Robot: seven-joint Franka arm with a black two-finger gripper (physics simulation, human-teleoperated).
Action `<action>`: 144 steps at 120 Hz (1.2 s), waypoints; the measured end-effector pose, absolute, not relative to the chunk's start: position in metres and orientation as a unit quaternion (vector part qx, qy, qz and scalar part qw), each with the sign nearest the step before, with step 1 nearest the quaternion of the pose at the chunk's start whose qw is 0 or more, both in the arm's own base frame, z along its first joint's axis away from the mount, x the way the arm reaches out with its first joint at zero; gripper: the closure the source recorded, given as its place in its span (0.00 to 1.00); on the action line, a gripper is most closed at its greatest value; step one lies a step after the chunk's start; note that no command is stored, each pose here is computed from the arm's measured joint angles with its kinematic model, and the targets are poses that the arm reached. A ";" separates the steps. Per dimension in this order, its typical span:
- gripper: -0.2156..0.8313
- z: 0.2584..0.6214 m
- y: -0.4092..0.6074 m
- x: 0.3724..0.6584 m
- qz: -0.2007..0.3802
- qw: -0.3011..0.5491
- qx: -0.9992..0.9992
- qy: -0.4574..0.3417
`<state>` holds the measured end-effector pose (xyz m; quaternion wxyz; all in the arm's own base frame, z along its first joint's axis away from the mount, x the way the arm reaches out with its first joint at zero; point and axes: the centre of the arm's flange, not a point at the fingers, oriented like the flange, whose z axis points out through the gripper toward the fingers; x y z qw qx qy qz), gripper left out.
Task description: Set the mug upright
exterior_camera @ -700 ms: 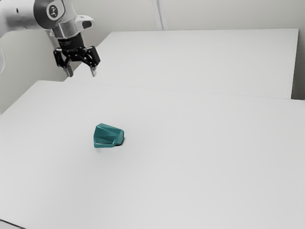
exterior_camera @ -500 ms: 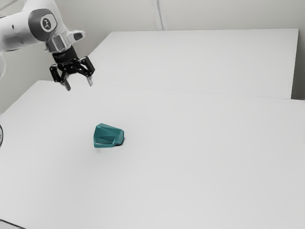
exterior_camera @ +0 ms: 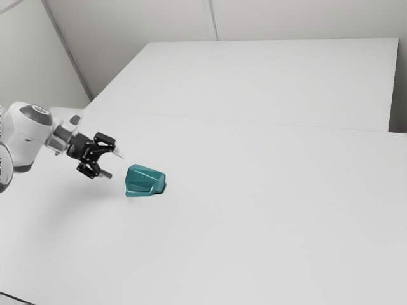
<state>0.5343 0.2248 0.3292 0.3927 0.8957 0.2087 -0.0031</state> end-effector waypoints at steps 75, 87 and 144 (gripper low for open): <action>0.21 0.282 0.185 0.546 0.088 0.438 0.893 0.058; 0.22 0.278 0.181 0.546 0.095 0.439 0.892 0.045; 0.74 0.271 0.174 0.545 0.130 0.444 0.887 0.021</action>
